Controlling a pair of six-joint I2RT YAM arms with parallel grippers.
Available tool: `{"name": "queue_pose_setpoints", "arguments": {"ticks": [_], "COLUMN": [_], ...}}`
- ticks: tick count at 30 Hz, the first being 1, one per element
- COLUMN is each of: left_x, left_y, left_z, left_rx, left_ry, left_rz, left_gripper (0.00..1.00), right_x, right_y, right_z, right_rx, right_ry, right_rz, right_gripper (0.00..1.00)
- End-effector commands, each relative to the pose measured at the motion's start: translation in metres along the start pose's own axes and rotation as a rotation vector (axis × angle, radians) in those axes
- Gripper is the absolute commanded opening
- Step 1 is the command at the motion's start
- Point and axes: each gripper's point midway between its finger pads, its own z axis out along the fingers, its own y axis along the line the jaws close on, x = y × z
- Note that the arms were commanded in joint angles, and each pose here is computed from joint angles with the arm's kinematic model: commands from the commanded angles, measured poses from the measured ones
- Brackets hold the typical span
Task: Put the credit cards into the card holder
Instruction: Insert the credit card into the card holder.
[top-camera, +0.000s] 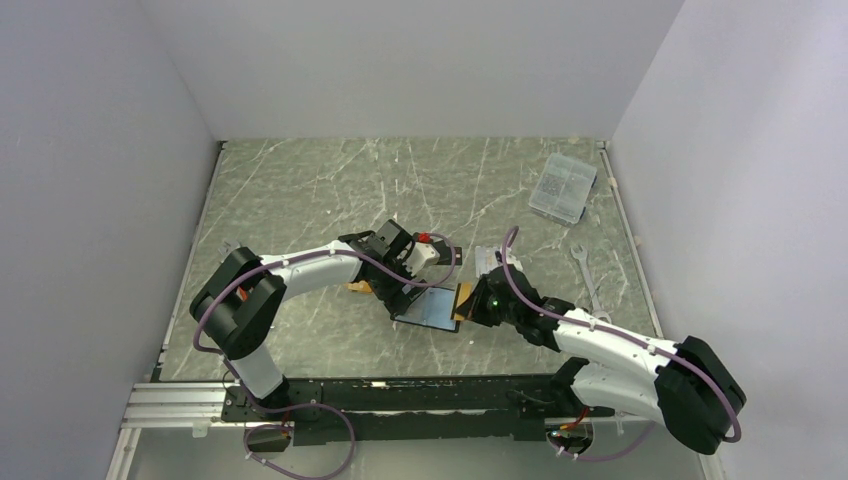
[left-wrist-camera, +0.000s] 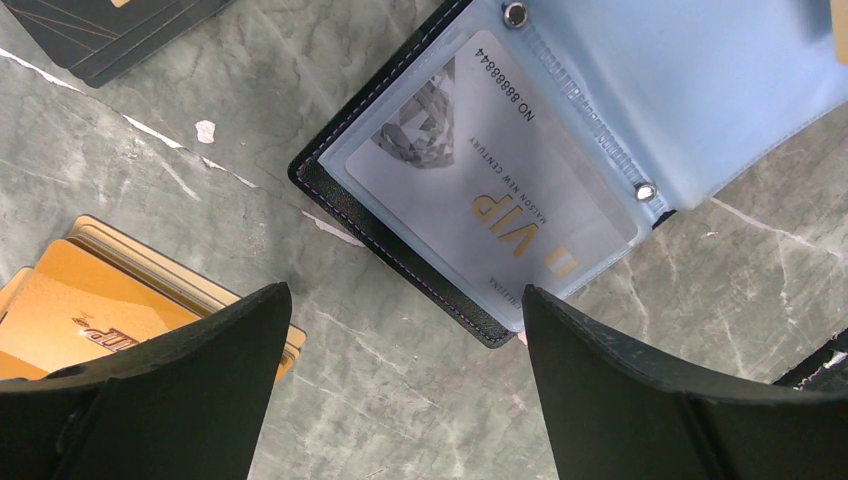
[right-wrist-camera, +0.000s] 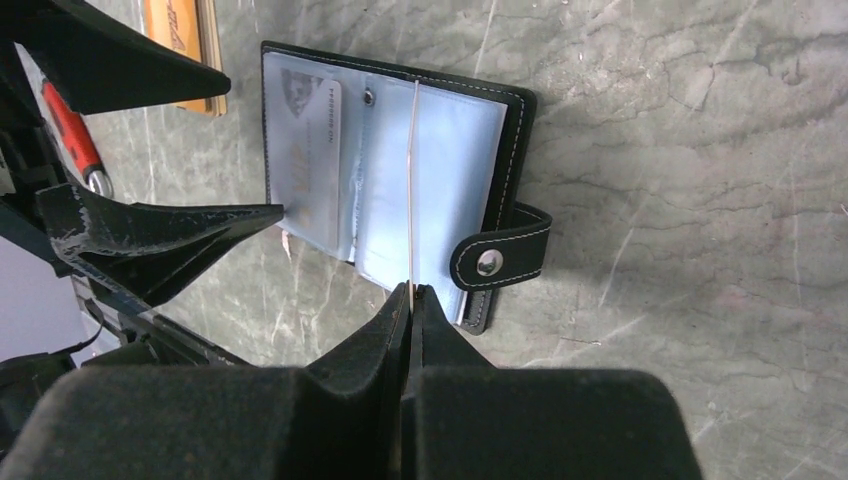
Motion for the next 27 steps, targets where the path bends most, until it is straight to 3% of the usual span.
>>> {"name": "queue_pose_setpoints", "arguments": {"ticks": [1, 8, 27], "left_x": [-0.009, -0.007, -0.007], "left_y": [0.0, 0.001, 0.002], "left_z": [-0.007, -0.006, -0.006], "left_rx": [-0.005, -0.01, -0.013], "left_ry": [-0.044, -0.039, -0.04], "left_rz": [-0.001, -0.001, 0.001], "left_gripper": [0.92, 0.92, 0.91], "right_x": [-0.014, -0.012, 0.003], "right_y": [0.019, -0.009, -0.012], "right_z": [-0.001, -0.004, 0.011], "right_rx": [-0.047, 0.062, 0.032], "right_ry": [-0.039, -0.054, -0.014], "right_rz": [0.008, -0.038, -0.006], "right_gripper": [0.0, 0.0, 0.0]}}
